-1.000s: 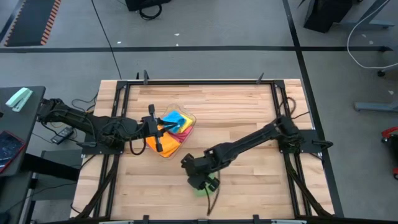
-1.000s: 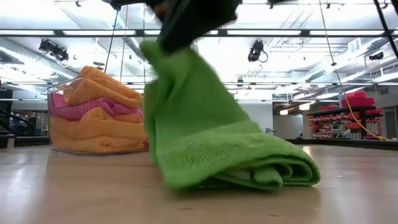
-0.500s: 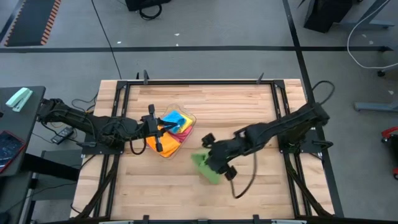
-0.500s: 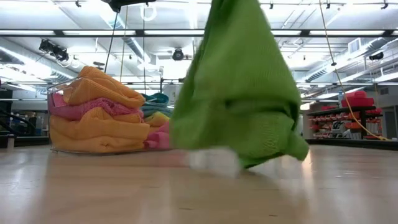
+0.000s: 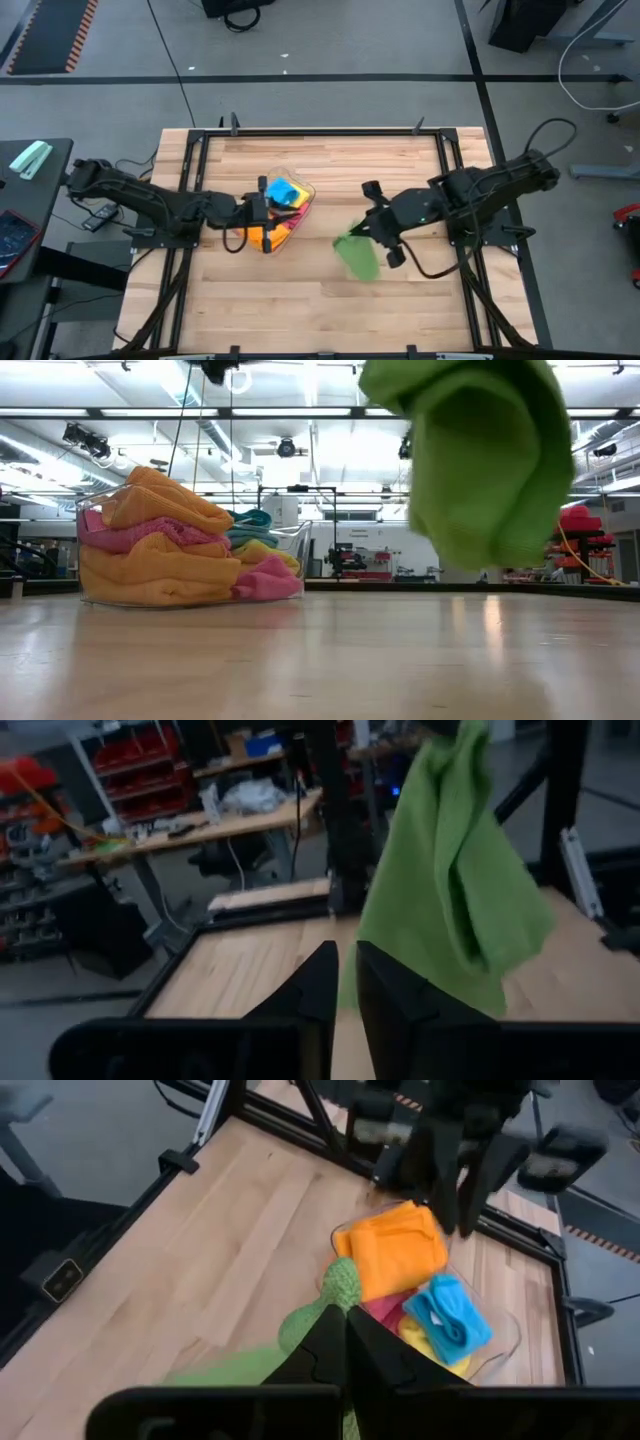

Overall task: Fold microfiber towels
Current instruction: Fold the green microfiber towel

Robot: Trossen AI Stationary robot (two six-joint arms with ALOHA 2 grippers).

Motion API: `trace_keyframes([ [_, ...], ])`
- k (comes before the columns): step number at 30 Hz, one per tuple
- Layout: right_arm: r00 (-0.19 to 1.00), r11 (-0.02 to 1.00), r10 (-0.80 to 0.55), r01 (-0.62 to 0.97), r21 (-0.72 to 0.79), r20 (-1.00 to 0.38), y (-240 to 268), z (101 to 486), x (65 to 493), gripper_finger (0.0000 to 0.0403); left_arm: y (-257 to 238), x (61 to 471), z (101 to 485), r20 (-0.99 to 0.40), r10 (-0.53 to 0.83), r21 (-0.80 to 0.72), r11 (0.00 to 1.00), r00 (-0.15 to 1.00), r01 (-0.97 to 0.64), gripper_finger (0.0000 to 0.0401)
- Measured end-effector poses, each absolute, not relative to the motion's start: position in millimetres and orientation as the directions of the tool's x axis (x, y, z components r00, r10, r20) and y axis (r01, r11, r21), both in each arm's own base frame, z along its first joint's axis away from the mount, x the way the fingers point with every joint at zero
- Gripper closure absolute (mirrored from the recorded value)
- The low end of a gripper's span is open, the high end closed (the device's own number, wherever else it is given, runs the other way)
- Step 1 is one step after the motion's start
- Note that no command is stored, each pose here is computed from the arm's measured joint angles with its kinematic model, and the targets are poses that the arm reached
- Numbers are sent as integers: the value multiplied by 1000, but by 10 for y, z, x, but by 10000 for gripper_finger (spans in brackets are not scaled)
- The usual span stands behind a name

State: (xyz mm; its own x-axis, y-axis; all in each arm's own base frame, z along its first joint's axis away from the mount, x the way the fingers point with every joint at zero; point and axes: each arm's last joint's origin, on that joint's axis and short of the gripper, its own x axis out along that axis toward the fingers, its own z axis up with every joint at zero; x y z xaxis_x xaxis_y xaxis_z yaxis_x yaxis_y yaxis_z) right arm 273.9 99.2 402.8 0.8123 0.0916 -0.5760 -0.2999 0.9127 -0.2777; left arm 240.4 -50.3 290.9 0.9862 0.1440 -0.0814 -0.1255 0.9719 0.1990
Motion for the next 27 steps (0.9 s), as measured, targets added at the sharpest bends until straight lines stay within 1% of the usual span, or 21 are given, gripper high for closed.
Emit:
trace_keyframes([
  [4, 820, 919, 89, -287, -271, -565, 943, 4092, 2656, 393, -458, 2544, 2801, -92, 173, 163, 974, 981, -157, 327],
  [8, 814, 924, 79, -276, -263, -576, 931, 4085, 2641, 392, -378, 2662, 2705, -104, 189, 129, 976, 977, -175, 287],
  [14, 823, 930, 56, -248, -270, -565, 929, 4093, 2647, 391, -293, 2802, 2568, -134, 66, 56, 997, 989, -59, 227],
  [17, 836, 935, 25, -215, -284, -549, 926, 4098, 2671, 391, -261, 2884, 2480, -140, 72, 30, 997, 988, -68, 204],
  [22, 838, 939, -29, -165, -303, -546, 913, 4080, 2698, 391, -264, 2999, 2352, -164, 64, 19, 998, 984, -62, 181],
  [27, 838, 944, -72, -118, -308, -541, 844, 4080, 2721, 391, -295, 3123, 2354, -166, 7, -3, 1000, 986, -8, 178],
])
